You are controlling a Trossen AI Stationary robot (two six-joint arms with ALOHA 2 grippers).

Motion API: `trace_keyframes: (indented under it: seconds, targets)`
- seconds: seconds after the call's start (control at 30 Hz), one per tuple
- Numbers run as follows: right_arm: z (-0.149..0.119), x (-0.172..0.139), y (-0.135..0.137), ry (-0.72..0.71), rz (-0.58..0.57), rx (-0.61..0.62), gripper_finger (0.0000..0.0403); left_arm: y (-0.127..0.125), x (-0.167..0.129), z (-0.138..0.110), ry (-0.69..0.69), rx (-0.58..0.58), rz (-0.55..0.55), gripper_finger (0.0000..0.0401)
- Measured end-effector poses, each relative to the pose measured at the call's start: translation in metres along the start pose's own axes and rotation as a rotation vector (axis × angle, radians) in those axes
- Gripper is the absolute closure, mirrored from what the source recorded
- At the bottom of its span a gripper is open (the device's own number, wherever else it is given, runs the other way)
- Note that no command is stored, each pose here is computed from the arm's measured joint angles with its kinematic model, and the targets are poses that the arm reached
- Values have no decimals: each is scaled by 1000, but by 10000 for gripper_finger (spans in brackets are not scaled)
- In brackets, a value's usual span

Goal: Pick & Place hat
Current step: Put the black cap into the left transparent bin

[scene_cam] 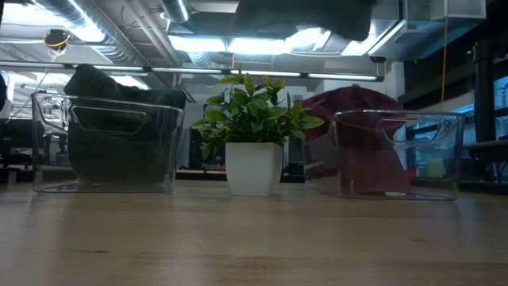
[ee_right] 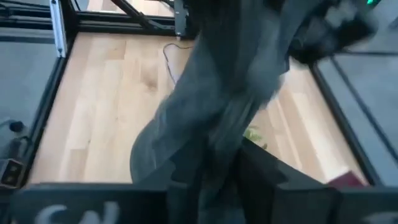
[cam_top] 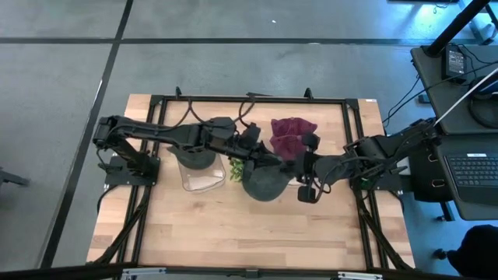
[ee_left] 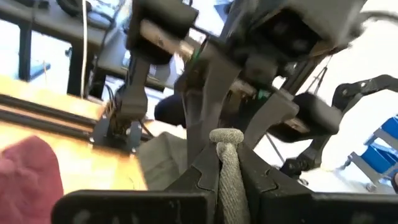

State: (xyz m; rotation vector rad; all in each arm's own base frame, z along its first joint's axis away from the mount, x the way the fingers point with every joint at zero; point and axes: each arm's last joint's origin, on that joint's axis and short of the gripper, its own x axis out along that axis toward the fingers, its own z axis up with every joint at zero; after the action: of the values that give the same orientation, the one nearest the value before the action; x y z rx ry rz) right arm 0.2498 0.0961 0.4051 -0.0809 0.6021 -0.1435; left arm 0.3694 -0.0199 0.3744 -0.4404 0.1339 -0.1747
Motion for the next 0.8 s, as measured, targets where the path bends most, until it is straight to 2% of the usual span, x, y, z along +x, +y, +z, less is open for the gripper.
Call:
trace_keyframes:
  seconds: [0.2, 0.3, 0.43, 0.5, 0.6, 0.8]
  targets:
    - [-7, -28, -9, -11, -26, 59, 264, -12, -29, 19, -39, 29, 31, 386]
    - [-9, -48, -10, -76, -76, 58, 256, -23, -53, 29, -65, 73, 111, 386]
    - [-19, -62, -10, -126, -158, 86, 254, -40, -92, 37, -101, 101, 284, 386]
    - [-26, -63, -9, -131, -184, 100, 254, -49, -113, 39, -107, 107, 356, 386]
    - [-40, -58, -8, -122, -216, 114, 254, -60, -137, 39, -115, 115, 404, 386]
    - [-65, -40, -5, -110, -327, 143, 254, -62, -153, 15, -125, 106, 451, 386]
